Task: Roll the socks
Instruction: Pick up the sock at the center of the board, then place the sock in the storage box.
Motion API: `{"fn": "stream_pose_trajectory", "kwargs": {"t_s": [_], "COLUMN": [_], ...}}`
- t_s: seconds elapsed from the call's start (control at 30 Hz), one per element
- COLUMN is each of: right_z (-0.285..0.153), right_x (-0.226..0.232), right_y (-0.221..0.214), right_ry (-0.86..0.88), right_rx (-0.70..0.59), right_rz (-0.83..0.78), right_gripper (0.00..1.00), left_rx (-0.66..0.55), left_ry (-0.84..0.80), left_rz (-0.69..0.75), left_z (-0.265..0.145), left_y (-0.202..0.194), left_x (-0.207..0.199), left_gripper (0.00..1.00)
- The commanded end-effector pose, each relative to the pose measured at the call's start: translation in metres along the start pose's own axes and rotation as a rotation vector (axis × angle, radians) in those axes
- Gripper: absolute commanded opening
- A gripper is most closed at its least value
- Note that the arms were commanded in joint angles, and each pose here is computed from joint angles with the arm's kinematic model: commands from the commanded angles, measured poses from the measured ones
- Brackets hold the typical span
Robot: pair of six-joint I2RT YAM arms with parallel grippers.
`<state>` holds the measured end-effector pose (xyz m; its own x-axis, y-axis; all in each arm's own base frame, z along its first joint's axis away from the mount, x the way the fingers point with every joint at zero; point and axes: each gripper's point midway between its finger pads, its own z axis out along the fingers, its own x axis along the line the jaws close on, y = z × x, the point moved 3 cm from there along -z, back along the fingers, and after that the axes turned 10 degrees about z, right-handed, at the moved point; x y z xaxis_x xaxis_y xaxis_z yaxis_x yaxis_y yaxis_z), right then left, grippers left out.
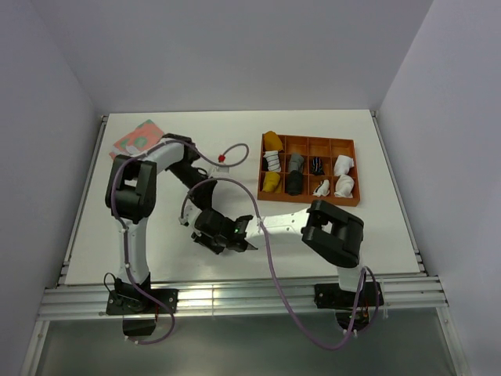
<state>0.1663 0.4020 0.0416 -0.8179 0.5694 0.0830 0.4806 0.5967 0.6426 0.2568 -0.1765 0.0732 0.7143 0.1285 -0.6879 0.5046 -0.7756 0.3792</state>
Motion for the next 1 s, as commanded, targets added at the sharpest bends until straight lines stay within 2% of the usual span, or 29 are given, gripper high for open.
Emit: {"fn": "stream_pose_trajectory", "kwargs": {"t_s": [0.0, 0.23, 0.4, 0.6, 0.87, 0.97], "right_z": [0.003, -0.007, -0.027, -0.052, -0.092, -0.116], "right_x": [-0.008, -0.022, -0.037, -0.061, -0.102, -0.132], "right_y": [-0.04, -0.024, -0.002, 0.032, 0.066, 0.077], "right_ry": [0.002, -0.004, 0.016, -0.011, -0.075, -0.185], "right_rx": [0.126, 0.068, -0.015, -0.108, -0.227, -0.286], "right_rz": [0.064, 0.198, 0.31, 0.41, 0.514, 0.561], "right_gripper": [0.0, 0.0, 0.0, 0.0, 0.0, 0.0], "left_rx": [-0.206, -0.467, -0.548, -0.575, -0.602, -0.626], "left_ry": [0.067, 0.223, 0.362, 0.447, 0.449, 0.462], "left_rz": [0.019, -0.052, -0.055, -0.016, 0.0, 0.016], "left_z": [-0.044, -0.123, -0.159, -0.166, -0.166, -0.169], "left_y": [0.032, 0.036, 0.025, 0.017, 0.014, 0.015], "left_x": [-0.004, 0.01, 0.003, -0.009, -0.017, -0.02], "left_gripper": [0.32, 0.29, 0.28, 0.27, 0.26, 0.26]}}
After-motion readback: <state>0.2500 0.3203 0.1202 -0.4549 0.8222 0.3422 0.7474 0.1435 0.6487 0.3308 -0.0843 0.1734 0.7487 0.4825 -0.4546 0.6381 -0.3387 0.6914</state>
